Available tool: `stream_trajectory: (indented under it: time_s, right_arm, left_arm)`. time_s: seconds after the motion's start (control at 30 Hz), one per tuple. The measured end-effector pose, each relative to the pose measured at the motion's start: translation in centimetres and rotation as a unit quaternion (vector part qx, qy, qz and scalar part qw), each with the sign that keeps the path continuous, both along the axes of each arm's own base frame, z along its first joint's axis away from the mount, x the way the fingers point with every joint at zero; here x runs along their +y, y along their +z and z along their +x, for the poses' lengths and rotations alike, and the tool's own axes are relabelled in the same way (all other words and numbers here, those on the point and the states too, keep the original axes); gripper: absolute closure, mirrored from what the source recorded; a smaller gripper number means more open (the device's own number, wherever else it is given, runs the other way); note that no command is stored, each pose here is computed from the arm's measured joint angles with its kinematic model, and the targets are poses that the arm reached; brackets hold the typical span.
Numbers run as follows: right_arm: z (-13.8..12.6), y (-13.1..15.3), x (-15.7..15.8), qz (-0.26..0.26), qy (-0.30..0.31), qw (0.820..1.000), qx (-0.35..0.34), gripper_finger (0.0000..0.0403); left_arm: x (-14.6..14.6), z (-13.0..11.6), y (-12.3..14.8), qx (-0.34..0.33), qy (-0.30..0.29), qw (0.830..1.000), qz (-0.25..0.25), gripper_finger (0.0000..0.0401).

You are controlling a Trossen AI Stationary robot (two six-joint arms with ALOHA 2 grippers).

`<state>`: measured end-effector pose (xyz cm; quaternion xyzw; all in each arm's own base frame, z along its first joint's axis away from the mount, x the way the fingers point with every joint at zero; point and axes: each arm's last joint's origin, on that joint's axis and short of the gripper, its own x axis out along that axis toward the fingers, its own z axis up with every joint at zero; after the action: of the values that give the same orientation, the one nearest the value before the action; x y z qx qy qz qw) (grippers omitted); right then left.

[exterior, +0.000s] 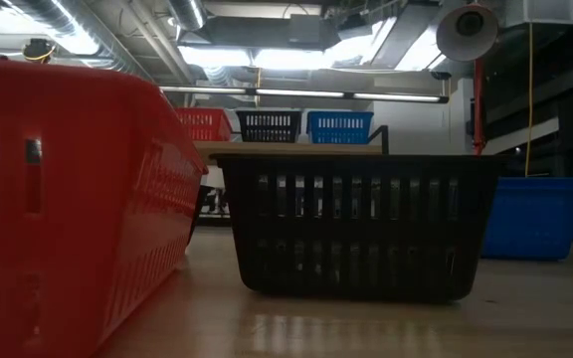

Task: Stack baskets on shelf by color
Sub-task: Stack the left red bin on top of the red bin on the shelf

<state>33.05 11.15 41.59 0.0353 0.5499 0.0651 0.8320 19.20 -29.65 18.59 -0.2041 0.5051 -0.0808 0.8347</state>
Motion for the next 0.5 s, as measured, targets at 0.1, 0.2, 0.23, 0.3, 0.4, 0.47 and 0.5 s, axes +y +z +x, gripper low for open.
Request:
stream_trajectory:
  time_s: [0.1,0.2,0.23,0.3,0.4,0.47,0.5]
  right_arm:
    - [-1.9,-0.1,3.4,-0.036,0.003,0.999,0.0,0.0323]
    - [-3.4,-0.7,6.5,-0.089,-0.007,0.996,-0.019,0.0323]
    - [-3.9,-1.0,7.3,-0.097,-0.014,0.995,-0.023,0.0323]
    - [-4.9,-1.5,9.0,-0.108,-0.032,0.993,-0.029,0.0323]
    - [-6.0,-2.6,10.8,-0.115,-0.06,0.991,-0.028,0.0323]
    - [-6.7,-3.4,11.7,-0.116,-0.08,0.99,-0.023,0.0323]
    - [-6.9,-3.9,12.1,-0.117,-0.088,0.989,-0.02,0.0323]
  left_arm:
    - [0.3,-0.2,-0.2,0.004,-0.014,0.999,0.029,0.0327]
    - [0.4,-0.1,-0.2,-0.024,-0.037,0.997,0.06,0.0327]
    - [0.5,-0.1,-0.2,-0.032,-0.046,0.996,0.07,0.0327]
    - [0.5,0.0,-0.2,-0.042,-0.06,0.994,0.085,0.0327]
    - [0.6,0.0,-0.2,-0.049,-0.068,0.992,0.095,0.0327]
    - [0.6,0.1,-0.2,-0.059,-0.065,0.991,0.105,0.0327]
    - [0.6,0.1,-0.1,-0.069,-0.064,0.989,0.114,0.0327]
